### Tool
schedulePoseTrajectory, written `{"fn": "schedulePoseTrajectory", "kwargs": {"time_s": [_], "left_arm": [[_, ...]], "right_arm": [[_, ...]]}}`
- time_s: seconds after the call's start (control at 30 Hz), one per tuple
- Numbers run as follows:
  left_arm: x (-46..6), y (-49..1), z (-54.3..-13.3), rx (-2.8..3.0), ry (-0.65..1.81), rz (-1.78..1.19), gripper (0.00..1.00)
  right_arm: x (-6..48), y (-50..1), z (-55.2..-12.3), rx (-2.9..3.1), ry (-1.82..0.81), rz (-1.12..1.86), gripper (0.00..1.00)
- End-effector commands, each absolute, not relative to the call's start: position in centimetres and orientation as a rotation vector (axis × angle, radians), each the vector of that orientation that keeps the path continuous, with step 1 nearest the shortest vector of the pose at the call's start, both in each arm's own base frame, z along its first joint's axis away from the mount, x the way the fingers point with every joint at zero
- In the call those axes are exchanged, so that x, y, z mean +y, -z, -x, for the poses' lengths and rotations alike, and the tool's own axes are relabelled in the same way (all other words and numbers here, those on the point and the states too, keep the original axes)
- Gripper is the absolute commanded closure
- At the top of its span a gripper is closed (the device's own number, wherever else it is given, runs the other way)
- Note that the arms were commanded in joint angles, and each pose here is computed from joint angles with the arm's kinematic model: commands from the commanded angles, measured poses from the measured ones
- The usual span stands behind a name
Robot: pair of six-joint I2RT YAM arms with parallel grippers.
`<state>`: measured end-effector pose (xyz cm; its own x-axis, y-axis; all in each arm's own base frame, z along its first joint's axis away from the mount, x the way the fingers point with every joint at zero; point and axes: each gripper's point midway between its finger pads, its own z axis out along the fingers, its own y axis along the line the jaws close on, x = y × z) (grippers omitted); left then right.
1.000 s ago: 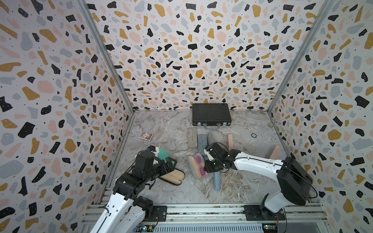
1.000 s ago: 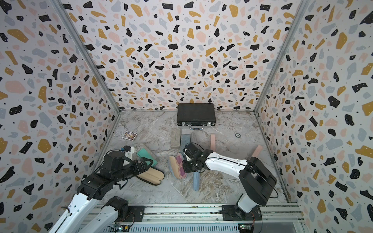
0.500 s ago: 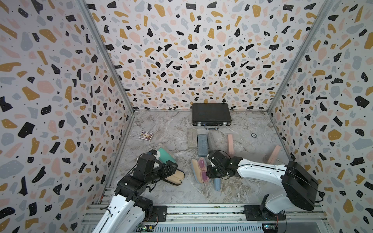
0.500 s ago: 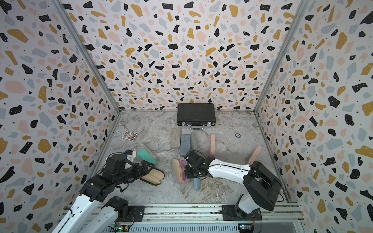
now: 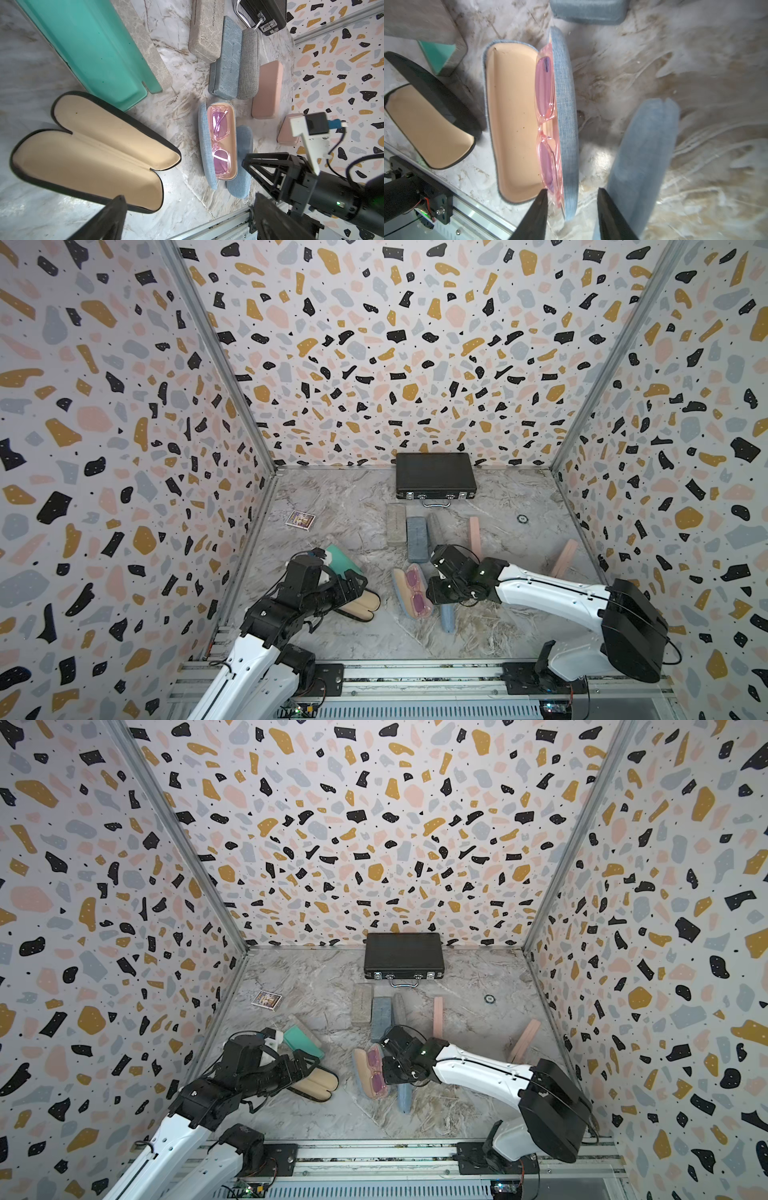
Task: Close the glasses case
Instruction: Place the glasses case at the center of the board, then pick up the glasses case at the center of the board.
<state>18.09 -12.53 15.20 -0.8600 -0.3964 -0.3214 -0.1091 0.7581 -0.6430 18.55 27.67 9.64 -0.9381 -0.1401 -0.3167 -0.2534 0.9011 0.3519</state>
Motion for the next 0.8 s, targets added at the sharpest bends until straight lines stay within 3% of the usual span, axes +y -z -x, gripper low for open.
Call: {"fn": "schedulePoseTrajectory", "kwargs": {"time_s": [0.0, 0.23, 0.77], "left_arm": [[-13.0, -16.5, -18.8, 2.456, 0.915, 0.35, 0.05], [-12.9, -16.4, -18.5, 2.456, 0.921, 0.345, 0.05], [-12.5, -15.9, -18.0, 2.469, 0.893, 0.345, 0.04]], "right_arm": [[24.6, -11.3, -18.1, 2.781, -0.418, 0.262, 0.56], [21.3, -9.3, -16.9, 2.877, -0.202, 0.239, 0.54], [22.9, -7.8, -17.8, 2.887, -0.206, 0.266, 0.51]]}}
